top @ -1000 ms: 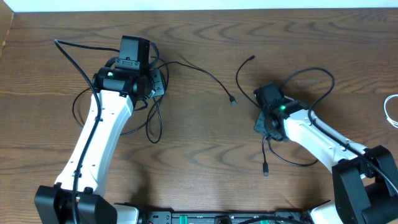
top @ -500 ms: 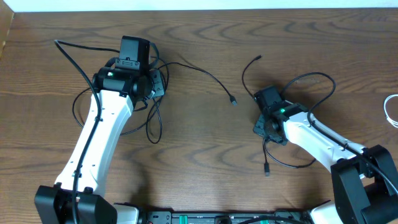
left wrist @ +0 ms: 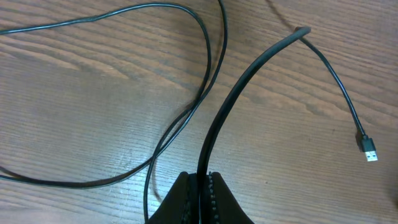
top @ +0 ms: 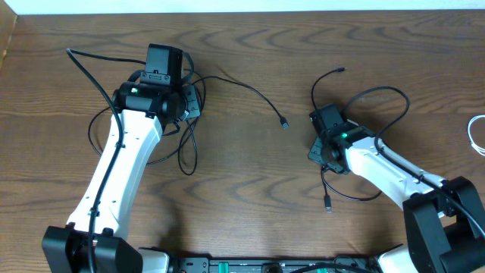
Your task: Untangle cables
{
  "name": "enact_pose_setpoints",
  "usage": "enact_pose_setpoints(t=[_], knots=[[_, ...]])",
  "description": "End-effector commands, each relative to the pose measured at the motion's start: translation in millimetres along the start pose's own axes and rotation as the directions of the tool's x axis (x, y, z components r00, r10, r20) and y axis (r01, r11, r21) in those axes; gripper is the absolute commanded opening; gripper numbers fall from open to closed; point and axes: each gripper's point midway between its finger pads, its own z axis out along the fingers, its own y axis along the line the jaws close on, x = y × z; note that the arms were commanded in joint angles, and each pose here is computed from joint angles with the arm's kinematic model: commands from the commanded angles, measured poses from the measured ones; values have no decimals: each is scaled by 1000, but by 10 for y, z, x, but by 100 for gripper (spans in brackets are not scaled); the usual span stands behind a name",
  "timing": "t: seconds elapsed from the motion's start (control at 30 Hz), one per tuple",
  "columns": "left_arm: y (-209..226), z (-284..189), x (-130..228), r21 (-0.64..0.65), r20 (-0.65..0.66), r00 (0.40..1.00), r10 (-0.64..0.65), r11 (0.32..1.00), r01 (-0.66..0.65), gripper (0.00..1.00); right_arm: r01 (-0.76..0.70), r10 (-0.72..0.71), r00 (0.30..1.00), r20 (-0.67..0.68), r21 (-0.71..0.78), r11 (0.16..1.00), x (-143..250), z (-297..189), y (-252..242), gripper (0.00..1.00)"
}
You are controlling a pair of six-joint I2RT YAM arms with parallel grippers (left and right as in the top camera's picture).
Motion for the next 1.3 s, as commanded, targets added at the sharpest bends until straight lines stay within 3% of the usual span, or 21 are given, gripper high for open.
enact_pose_setpoints(t=[0.0, 0.1, 0.33, 0.63, 0.8, 0.97, 1.27], knots=[[22, -69, -24, -4, 19, 1000, 10, 1000, -10, 8, 112, -106, 989, 104, -55, 992, -376, -369, 194, 1], [22, -69, -24, -4, 19, 1000, 10, 1000, -10, 7, 163, -150, 969, 197, -54, 985, -703, -760, 226, 1], [22, -69, -23, -4, 18, 1000, 10, 1000, -10, 8, 84, -113, 883, 455, 83, 993, -1602, -1734, -247, 1], [22, -69, -23, -4, 18, 1000, 10, 1000, -10, 7, -276, 29, 766, 643, 288, 917, -2369, -2424, -1701, 1], [25, -69, -17, -6, 16, 1000, 10, 1000, -10, 8, -453, 138, 701, 699, 287, 844, -2510, -2531, -2403, 1], [24, -69, -16, -5, 15, 1000, 10, 1000, -10, 7, -512, 156, 697, 700, 334, 792, -2576, -2472, -2853, 1], [-7, -69, -5, 13, 9, 1000, 11, 1000, -11, 7, -483, 245, 804, 542, 355, 800, -2624, -1605, -3124, 1]])
